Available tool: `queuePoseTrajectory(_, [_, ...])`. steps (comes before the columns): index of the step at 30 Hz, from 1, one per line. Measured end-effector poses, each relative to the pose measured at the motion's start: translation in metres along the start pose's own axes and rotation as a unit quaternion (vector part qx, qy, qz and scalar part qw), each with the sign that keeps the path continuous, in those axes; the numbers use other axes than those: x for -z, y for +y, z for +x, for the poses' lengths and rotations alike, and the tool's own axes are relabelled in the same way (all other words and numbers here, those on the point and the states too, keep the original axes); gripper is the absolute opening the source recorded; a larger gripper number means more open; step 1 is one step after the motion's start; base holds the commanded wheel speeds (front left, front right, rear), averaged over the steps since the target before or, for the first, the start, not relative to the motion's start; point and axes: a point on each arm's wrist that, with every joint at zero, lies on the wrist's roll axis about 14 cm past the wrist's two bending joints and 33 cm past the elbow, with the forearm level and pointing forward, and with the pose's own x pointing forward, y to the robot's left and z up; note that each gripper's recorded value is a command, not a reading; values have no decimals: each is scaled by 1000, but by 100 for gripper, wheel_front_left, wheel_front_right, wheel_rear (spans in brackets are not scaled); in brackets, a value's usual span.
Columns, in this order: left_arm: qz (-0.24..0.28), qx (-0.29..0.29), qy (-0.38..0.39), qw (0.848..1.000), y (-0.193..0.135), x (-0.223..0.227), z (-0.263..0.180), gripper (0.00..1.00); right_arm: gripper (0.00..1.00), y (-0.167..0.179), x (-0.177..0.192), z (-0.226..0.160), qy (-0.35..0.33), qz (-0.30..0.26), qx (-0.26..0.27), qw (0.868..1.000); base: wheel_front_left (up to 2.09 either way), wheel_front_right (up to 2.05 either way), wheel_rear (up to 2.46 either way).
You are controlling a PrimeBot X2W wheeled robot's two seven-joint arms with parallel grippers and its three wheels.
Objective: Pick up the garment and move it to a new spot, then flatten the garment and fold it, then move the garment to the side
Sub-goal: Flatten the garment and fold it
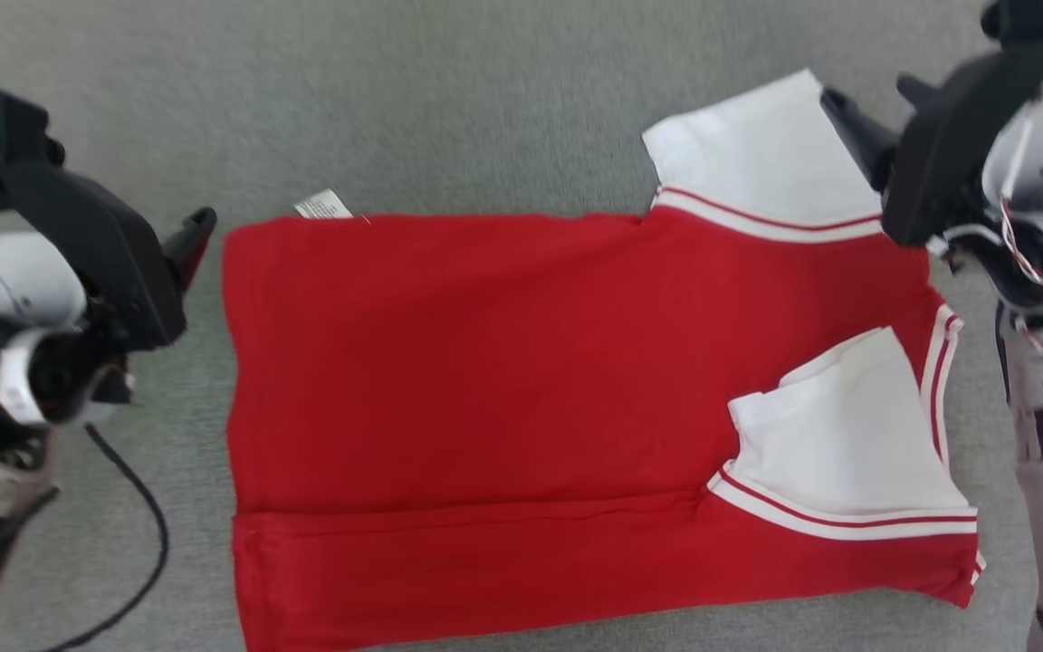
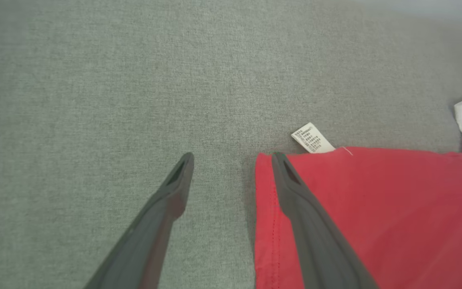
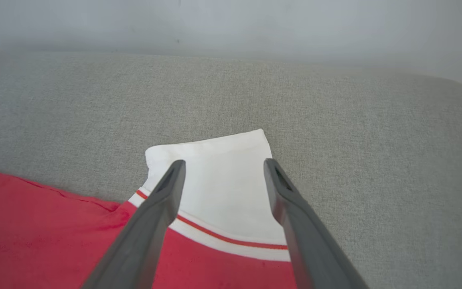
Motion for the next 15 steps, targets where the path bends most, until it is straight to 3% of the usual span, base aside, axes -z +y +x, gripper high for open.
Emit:
queuePoseTrajectory(7, [34, 5, 75, 997, 6, 15, 30, 100, 100, -8, 11, 39, 24, -10, 1, 1000, 0, 0, 0])
queuePoseTrajectory(15, [53, 2, 86, 995, 8, 19, 41, 100, 100, -24, 17, 53, 22, -5, 12, 1000, 0, 0, 0])
